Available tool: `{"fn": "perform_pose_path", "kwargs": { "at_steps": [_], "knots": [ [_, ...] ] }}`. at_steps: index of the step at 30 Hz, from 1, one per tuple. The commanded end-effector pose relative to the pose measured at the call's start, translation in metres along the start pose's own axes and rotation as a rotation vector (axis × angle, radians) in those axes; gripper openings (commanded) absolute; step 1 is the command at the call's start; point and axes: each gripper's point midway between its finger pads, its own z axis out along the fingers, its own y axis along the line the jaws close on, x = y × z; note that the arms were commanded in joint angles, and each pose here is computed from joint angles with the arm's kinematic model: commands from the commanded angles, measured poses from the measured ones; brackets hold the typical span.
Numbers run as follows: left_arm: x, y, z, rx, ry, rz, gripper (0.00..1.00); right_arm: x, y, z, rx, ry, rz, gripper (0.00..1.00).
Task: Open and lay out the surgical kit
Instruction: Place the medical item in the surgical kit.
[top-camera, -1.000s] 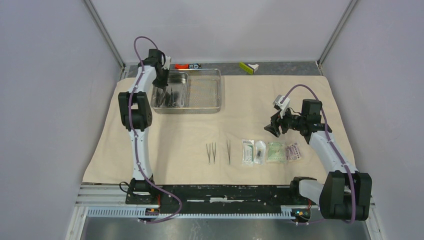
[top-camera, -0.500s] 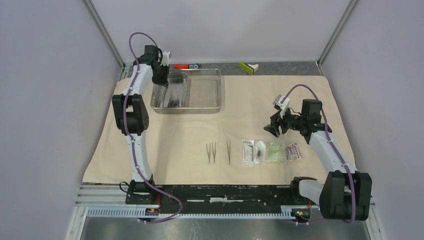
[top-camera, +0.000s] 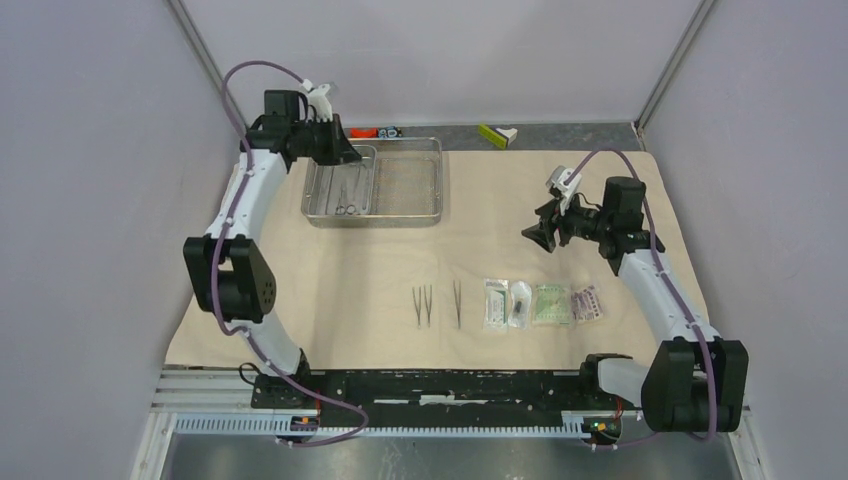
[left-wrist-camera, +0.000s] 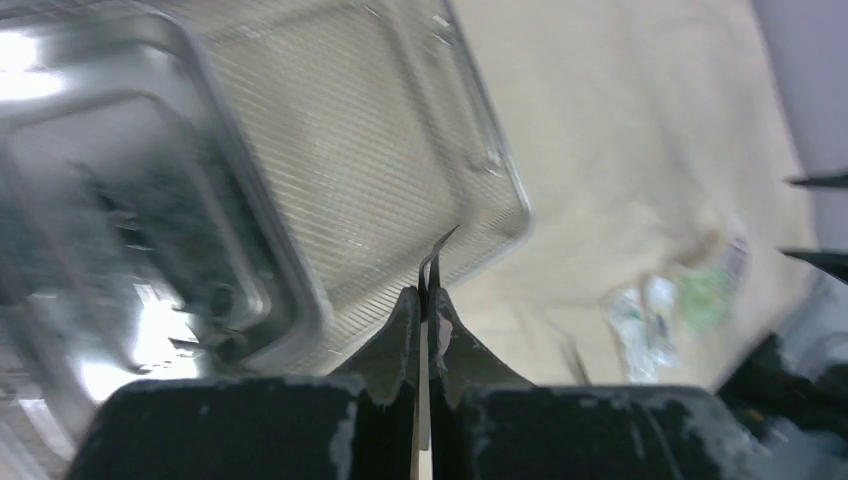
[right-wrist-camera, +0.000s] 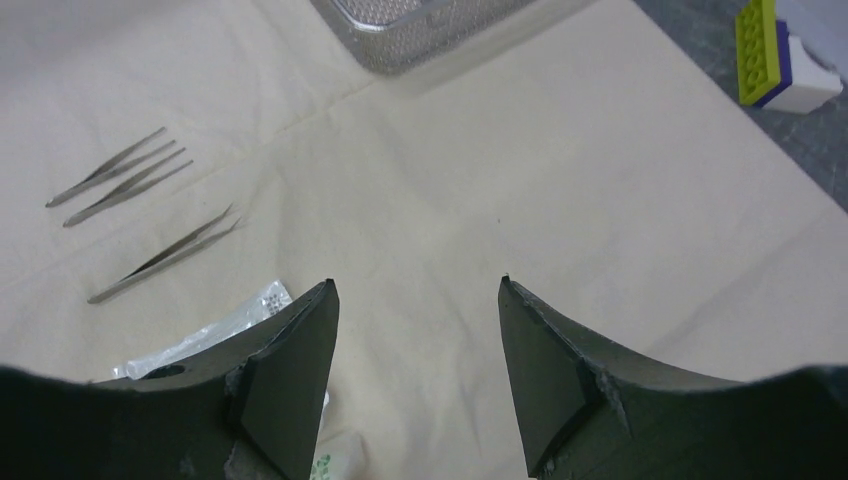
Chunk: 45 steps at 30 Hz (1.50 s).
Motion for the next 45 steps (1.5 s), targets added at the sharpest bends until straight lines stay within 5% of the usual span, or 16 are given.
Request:
{"fn": "perform_pose_path", "kwargs": {
  "at_steps": [1,8,21,27,36,45],
  "knots": [
    [0.027,-0.1,-0.005,0.366,-0.007,-0.155,0.02,-0.047,0.002,0.011,-0.03,-0.101,-0.055,0.67],
    [0.08,-0.179,-0.004,0.59,0.013,-0.189,0.02,-0.061,0.028,0.03,-0.108,-0.113,-0.082,0.67],
    [0.18,-0.205,0.035,0.626,0.101,-0.517,0.02,-0.062,0.061,0.073,-0.202,-0.09,-0.121,0.65],
    [0.222,-0.222,0.048,0.569,0.177,-0.481,0.02,-0.052,0.055,0.074,-0.165,-0.049,-0.157,0.65],
    [0.234,-0.227,0.065,0.578,0.218,-0.547,0.02,-0.027,0.054,0.059,-0.098,0.01,-0.198,0.66],
    [0.237,-0.215,0.059,0.516,0.145,-0.52,0.03,-0.021,0.083,0.082,-0.261,-0.006,-0.071,0.65]
  ]
}}
